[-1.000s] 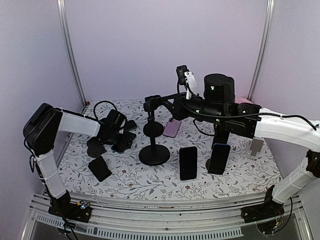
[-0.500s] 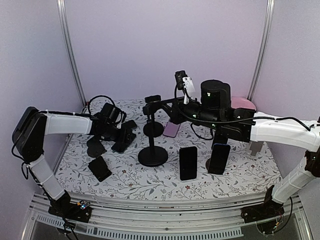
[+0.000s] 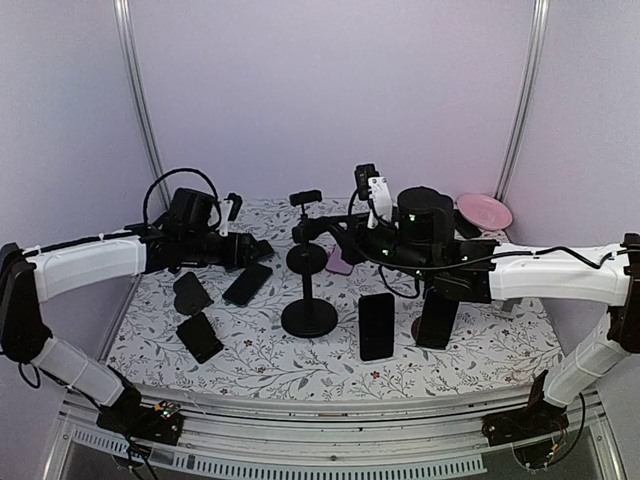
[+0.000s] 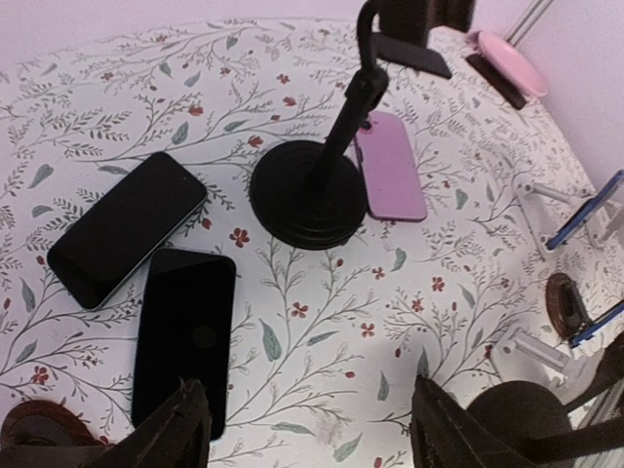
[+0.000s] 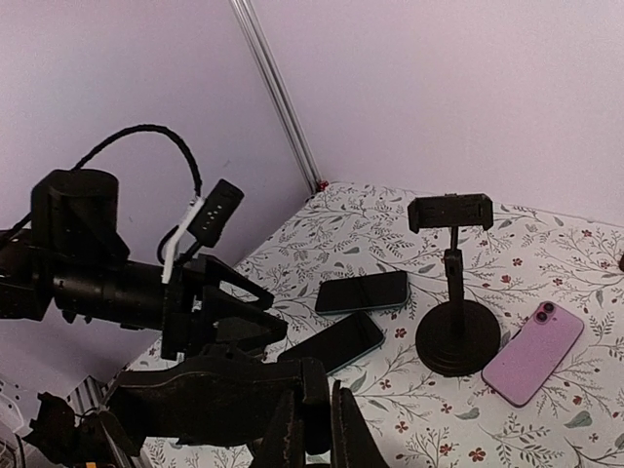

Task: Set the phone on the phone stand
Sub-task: Place the phone stand at the center of the board.

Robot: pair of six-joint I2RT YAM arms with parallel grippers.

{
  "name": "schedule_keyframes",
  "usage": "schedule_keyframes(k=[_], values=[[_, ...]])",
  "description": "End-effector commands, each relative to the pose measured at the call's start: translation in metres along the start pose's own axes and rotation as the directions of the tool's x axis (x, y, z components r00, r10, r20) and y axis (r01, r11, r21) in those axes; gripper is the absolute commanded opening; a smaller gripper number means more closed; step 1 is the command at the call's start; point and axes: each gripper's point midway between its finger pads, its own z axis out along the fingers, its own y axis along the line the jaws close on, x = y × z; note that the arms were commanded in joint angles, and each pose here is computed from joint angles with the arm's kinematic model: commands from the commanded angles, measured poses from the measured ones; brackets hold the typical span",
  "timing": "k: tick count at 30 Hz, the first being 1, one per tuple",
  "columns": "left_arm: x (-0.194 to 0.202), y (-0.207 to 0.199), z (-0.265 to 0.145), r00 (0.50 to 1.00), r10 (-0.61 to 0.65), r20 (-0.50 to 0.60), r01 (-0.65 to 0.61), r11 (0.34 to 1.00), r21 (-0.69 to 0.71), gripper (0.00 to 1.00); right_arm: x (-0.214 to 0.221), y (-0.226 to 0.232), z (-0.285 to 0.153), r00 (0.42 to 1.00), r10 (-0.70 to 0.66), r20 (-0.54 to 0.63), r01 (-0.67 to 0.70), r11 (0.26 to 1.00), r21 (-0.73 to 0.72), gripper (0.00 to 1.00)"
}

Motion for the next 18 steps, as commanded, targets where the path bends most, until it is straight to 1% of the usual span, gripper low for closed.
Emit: schedule_keyframes(k=[1, 5, 9, 13, 18], values=[[0.002, -0.035, -0.027, 0.997, 0.005, 0.072, -0.013, 0.993, 0.117, 0.67, -0.019, 0.009, 0.007, 0.990, 0.053, 0.130, -0.052, 0.999, -0.018, 0.01], [0.006, -0.051, -0.048, 0.992, -0.020, 0.126, -0.002, 0.984, 0.176, 0.60, -0.011, 0.008, 0.015, 0.990, 0.042, 0.135, -0.044, 0.999, 0.012, 0.01], [0.013, -0.069, -0.067, 0.985, -0.021, 0.174, -0.019, 0.974, 0.226, 0.55, -0.003, 0.006, 0.019, 0.990, 0.032, 0.139, -0.040, 0.998, 0.051, 0.01], [0.025, -0.087, -0.082, 0.977, -0.007, 0.215, -0.049, 0.967, 0.251, 0.55, 0.009, 0.003, 0.023, 0.991, 0.018, 0.135, -0.031, 0.995, 0.096, 0.01], [0.037, -0.106, -0.094, 0.969, 0.008, 0.246, -0.082, 0.954, 0.290, 0.57, 0.025, 0.003, 0.029, 0.994, 0.015, 0.112, -0.027, 0.993, 0.111, 0.01]])
